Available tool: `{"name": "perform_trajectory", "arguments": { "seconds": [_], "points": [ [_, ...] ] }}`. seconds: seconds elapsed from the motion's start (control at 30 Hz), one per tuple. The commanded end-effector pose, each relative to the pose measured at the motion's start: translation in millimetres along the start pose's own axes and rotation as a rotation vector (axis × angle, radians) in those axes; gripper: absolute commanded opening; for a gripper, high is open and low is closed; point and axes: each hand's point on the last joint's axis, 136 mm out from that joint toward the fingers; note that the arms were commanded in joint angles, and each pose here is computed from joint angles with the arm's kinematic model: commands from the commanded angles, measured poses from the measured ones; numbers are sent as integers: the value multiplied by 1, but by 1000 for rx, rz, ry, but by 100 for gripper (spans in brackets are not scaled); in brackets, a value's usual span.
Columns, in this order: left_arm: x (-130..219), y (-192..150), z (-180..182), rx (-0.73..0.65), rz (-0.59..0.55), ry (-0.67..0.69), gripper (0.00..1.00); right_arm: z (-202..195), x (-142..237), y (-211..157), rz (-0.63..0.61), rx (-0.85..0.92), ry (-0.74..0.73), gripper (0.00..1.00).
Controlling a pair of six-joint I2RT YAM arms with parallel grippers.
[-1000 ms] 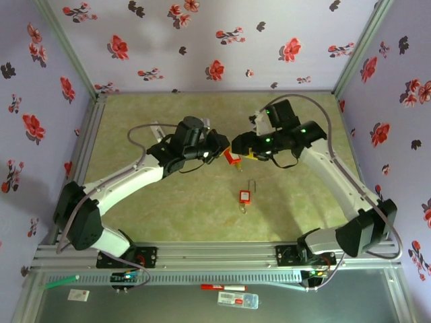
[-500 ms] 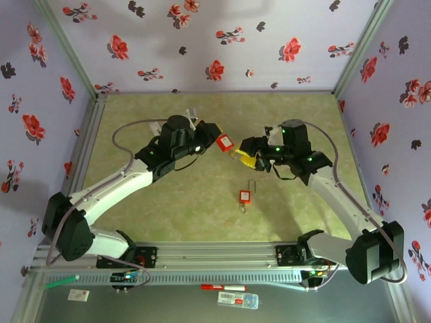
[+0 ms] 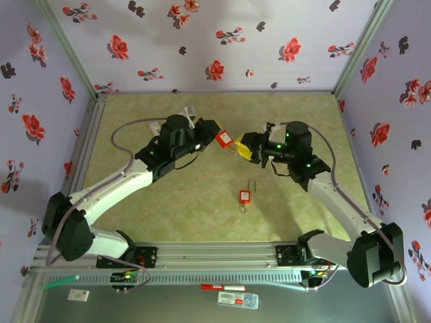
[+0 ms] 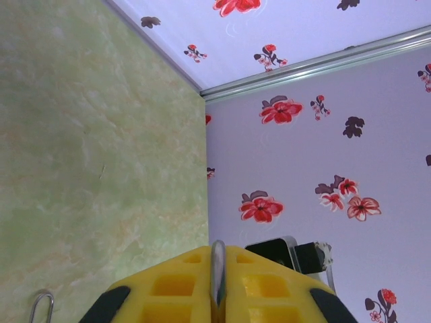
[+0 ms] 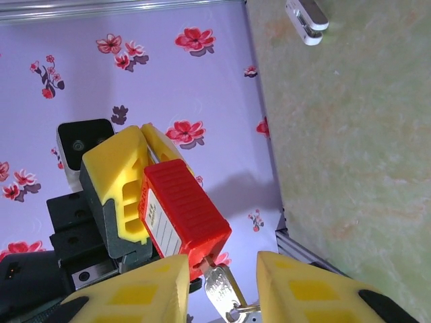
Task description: Unlock with the key
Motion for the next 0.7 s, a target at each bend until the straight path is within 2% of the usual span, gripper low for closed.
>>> {"name": "perform_trajectory", "arguments": {
  "seconds": [0.0, 0.3, 0.67],
  "points": [
    [2, 12, -16, -10, -57, -60, 0, 7, 1, -11, 27, 12, 37, 31],
    [-3, 7, -19, -13, -44, -63, 0, 10, -7, -17, 35, 22, 62, 28],
    [-5, 4, -16, 4, -34, -59, 0, 8, -12, -21, 45, 37, 63, 10]
  ]
}}
Point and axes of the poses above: each hand's point on the last joint's axis, 136 mm out from that joint toward the fingers, its own x axis back along the fingers, its own z axis along the line the jaws close on, y = z × x
